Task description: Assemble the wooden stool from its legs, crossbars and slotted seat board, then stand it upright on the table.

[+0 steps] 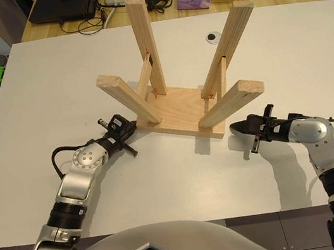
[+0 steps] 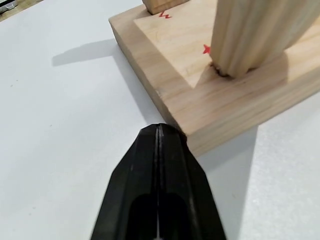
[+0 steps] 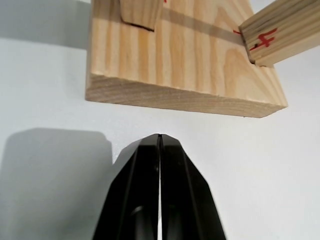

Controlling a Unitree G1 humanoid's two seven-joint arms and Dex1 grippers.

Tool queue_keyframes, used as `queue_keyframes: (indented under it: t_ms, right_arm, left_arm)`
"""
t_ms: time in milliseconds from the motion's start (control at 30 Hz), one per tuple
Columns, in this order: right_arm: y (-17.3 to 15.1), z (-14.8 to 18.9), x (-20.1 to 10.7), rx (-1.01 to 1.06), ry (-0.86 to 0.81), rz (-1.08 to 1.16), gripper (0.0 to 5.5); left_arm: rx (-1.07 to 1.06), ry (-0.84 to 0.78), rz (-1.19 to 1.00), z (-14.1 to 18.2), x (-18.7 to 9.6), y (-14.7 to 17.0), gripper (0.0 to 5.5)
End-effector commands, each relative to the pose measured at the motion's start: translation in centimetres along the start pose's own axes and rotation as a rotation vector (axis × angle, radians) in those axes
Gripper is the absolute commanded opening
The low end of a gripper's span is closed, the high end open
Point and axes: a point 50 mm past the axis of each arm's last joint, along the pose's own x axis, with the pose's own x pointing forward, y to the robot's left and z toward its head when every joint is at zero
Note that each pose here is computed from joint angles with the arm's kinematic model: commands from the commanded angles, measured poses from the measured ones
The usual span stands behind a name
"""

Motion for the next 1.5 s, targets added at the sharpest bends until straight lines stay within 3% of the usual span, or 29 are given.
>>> queue_keyframes:
  t_ms: [33, 1033, 1500]
  right_arm:
    - [1.0, -1.5, -0.3, 0.051, 0.069, 0.032, 0.00]
    - [1.9, -0.4, 1.9, 0.009, -0.001, 0.126, 0.00]
    - [1.1, -1.1, -0.3, 0.017, 0.030, 0.118, 0.00]
  left_arm:
    - [-0.062, 0.130, -0.098, -2.4, -0.3, -2.3, 0.04]
    - [-0.071, 0.119, -0.126, -1.2, -0.7, -2.7, 0.04]
    - [-0.079, 0.125, -0.117, -1.5, -0.8, -2.8, 0.04]
